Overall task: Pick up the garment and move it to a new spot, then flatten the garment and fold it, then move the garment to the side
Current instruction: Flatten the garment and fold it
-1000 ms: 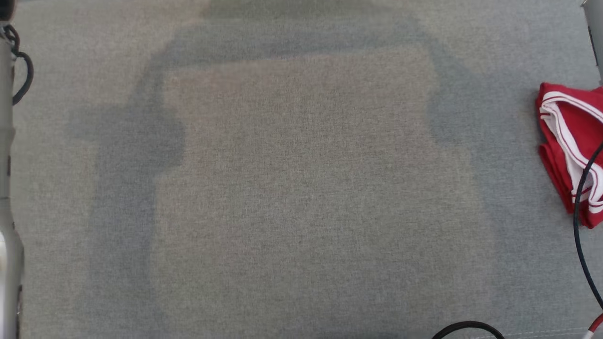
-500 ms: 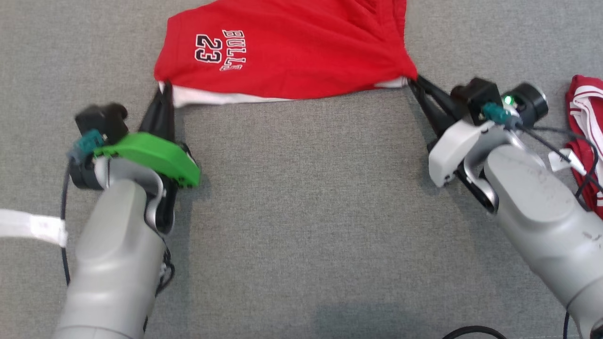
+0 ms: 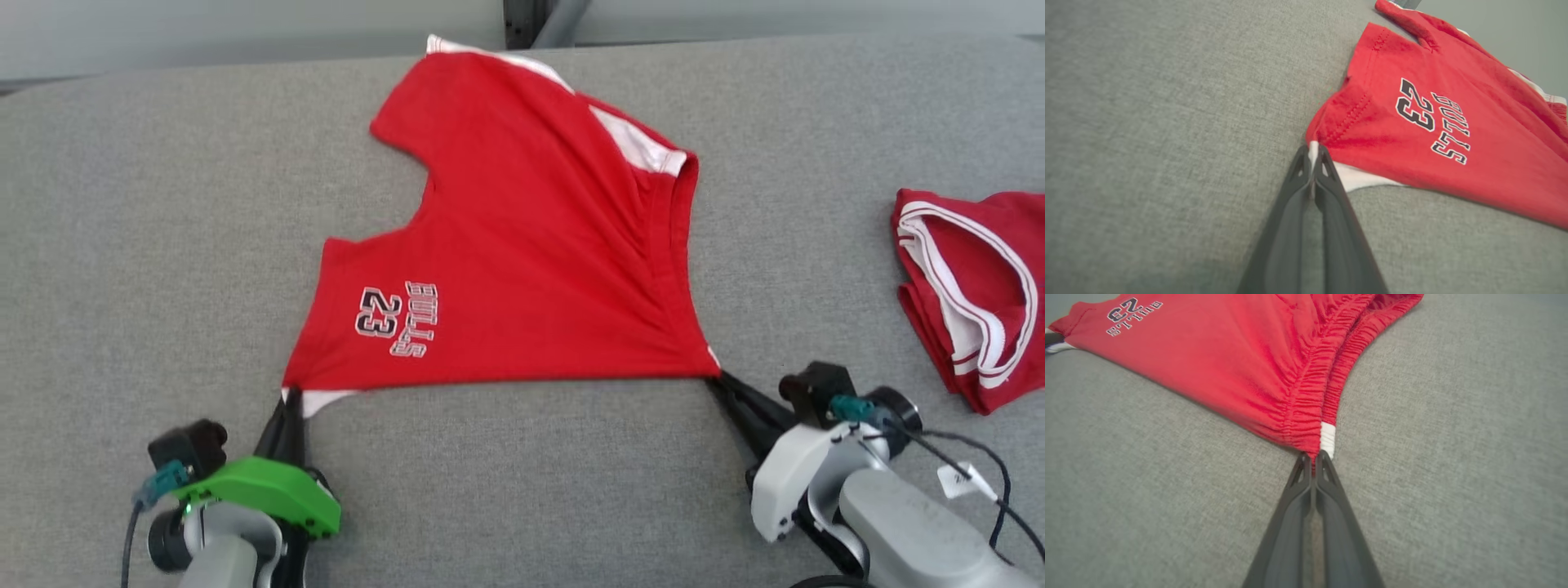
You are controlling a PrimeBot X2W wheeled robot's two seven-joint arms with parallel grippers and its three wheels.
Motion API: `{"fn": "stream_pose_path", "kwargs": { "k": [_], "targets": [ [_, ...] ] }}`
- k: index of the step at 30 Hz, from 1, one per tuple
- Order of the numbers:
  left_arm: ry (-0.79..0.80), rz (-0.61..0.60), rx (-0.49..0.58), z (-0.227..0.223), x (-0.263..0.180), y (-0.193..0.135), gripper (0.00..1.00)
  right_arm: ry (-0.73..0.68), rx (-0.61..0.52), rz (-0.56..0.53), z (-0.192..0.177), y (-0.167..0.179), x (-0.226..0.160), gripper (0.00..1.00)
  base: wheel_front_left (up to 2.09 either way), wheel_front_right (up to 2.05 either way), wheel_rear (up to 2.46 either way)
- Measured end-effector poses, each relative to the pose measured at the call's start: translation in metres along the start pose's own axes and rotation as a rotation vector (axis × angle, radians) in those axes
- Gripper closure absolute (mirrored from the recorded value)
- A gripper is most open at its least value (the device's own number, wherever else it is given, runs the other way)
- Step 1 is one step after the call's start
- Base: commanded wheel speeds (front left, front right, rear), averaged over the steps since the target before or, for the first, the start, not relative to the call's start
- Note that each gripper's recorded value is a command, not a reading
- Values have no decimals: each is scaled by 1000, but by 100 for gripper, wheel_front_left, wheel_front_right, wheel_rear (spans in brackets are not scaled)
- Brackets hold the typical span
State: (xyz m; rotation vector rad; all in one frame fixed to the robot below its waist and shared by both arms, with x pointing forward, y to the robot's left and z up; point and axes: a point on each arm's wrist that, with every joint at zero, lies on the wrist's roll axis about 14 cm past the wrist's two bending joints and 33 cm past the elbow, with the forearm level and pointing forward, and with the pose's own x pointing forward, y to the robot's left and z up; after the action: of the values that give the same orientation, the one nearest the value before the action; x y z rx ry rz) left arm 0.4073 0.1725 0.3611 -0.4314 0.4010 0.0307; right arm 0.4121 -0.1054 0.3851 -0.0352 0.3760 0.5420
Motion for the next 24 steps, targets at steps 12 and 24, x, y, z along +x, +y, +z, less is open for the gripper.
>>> {"fn": "stream_pose_path", "kwargs": {
  "k": [12, 24],
  "targets": [
    [39, 70, -52, -46, -85, 24, 100, 85, 14, 54, -53, 63, -71, 100, 0, 0, 0],
    [59, 64, -43, -67, -116, 26, 100, 104, 45, 44, -72, 76, -100, 100, 0, 0, 0]
  ]
}}
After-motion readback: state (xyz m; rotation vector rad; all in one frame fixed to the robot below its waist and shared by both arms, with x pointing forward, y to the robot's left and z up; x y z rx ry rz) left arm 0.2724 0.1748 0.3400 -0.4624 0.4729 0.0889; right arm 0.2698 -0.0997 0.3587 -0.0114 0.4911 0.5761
